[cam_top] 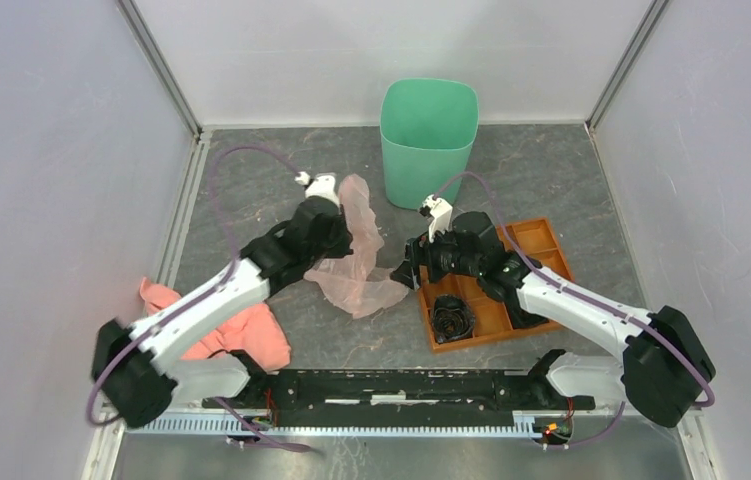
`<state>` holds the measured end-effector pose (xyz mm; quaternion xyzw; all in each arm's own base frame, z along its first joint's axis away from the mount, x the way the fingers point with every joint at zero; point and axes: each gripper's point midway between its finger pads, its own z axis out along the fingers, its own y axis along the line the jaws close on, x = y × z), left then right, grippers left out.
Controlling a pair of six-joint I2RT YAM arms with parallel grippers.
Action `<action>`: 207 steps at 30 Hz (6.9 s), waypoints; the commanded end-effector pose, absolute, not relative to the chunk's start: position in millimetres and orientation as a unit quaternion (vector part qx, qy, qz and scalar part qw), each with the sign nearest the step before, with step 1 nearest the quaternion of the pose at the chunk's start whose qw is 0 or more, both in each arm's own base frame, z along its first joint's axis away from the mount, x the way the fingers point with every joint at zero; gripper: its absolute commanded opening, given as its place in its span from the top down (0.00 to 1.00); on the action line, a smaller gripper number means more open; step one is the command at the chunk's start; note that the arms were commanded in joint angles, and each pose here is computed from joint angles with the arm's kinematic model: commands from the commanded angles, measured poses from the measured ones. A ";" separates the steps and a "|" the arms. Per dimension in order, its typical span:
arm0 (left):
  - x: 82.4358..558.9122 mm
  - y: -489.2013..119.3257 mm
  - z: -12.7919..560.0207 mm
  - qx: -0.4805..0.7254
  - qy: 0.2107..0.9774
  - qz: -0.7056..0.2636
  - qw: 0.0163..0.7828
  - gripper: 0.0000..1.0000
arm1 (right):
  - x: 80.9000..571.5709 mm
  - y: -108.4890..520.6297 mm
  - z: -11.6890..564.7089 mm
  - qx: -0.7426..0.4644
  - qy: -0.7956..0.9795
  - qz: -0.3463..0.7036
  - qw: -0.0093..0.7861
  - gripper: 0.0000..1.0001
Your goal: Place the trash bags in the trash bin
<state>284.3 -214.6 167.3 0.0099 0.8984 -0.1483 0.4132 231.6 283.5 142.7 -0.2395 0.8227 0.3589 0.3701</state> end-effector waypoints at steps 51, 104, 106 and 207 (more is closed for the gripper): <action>345.7 -108.0 319.5 -0.325 0.782 -0.163 0.506 0.98 | 177.7 301.3 240.0 -0.229 0.643 0.523 0.510 0.97; 326.0 -94.0 103.8 -0.013 0.960 0.001 0.280 0.58 | 308.4 246.2 148.8 -0.265 0.815 0.348 0.379 0.49; 322.3 -95.0 105.3 -0.014 0.959 -0.007 0.284 0.67 | 304.9 244.7 150.9 -0.263 0.810 0.352 0.388 0.37; 207.9 -149.3 496.1 0.039 0.667 -0.402 0.626 0.98 | 253.7 366.9 461.4 -0.373 0.586 0.315 0.647 1.00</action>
